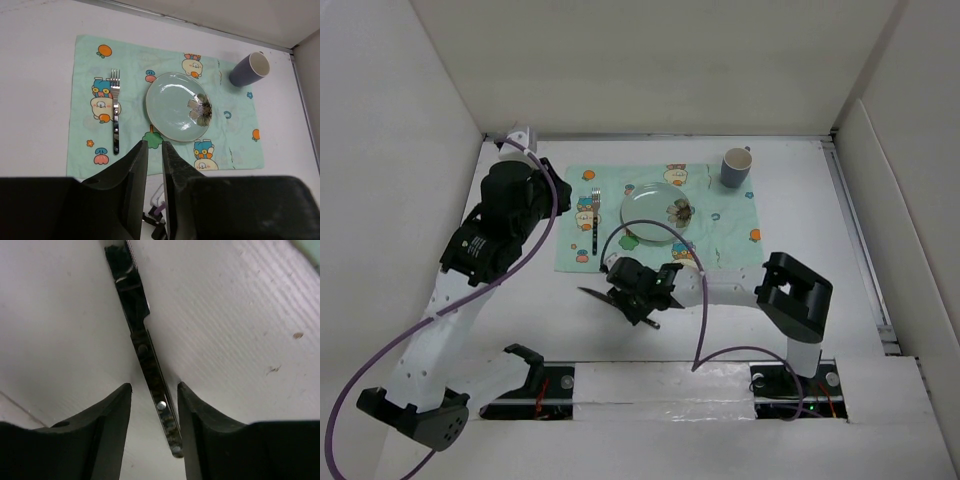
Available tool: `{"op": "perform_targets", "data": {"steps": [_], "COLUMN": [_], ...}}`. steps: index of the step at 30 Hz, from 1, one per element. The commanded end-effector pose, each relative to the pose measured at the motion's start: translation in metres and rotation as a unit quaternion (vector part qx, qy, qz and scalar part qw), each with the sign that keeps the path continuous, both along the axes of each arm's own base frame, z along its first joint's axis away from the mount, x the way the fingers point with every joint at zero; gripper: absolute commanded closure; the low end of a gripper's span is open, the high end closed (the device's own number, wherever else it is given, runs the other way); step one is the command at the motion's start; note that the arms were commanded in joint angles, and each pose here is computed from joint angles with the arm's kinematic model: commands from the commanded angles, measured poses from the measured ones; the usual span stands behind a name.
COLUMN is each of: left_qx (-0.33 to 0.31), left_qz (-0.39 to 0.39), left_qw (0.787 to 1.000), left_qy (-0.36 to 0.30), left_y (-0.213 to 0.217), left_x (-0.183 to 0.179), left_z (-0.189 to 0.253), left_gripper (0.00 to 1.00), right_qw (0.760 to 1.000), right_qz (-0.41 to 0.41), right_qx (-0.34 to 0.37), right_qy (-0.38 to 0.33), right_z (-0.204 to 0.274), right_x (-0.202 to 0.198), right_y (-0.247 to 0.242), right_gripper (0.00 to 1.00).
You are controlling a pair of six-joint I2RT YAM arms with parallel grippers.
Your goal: Set the dinner table for one person
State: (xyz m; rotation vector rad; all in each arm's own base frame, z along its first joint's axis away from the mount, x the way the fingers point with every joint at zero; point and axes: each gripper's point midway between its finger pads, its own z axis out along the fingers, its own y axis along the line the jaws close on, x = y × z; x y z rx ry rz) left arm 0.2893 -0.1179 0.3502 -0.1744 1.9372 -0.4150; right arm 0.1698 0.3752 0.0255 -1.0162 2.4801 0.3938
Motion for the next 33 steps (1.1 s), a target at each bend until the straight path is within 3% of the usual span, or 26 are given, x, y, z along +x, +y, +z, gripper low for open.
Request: {"op": "perform_targets", "data": {"steps": [1,6,8,12,15,16,18,23,33], "left_qx": [-0.019,-0.01,-0.007,0.004,0.003,0.004,0.003,0.004,0.019], "left_qz": [0.002,0.016,0.023,0.031,0.027,0.02,0.015,-0.008,-0.014], "left_qw": [1.0,1.0,0.999,0.999,0.999,0.999,0.999,1.0,0.999], "left_qy": [-0.018,-0.022,-0.026,-0.034,-0.039,-0.035,-0.036,-0.025,-0.025], "left_y": [-0.002,0.005,0.009,0.013,0.009,0.005,-0.001,-0.016,-0.021], "left_x": [0.0,-0.002,-0.002,0.001,0.008,0.011,0.019,0.032,0.045], "left_z": [0.008,0.01,0.013,0.019,0.023,0.02,0.018,0.003,-0.007], "left_gripper": [0.85,0.85,0.85,0.84,0.82,0.82,0.82,0.82,0.81], "right_qw": [0.999,0.999,0.999,0.996,0.987,0.981,0.97,0.936,0.919], "right_qz": [0.021,0.035,0.038,0.029,-0.035,-0.082,-0.149,-0.301,-0.382], "right_qx": [0.009,0.005,0.016,0.073,0.137,0.155,0.166,0.141,0.079], "right_qy": [-0.024,-0.015,-0.008,-0.039,-0.069,-0.083,-0.098,-0.114,-0.05], "right_z": [0.001,0.002,0.014,0.085,0.146,0.165,0.178,0.166,0.099], "right_x": [0.005,-0.012,-0.017,-0.006,0.039,0.07,0.105,0.197,0.27], "right_y": [0.02,0.019,0.017,0.021,0.005,-0.015,-0.04,-0.126,-0.191], "right_gripper": [0.61,1.0,1.0,1.0,1.0,1.0,1.0,1.0,1.0]}}
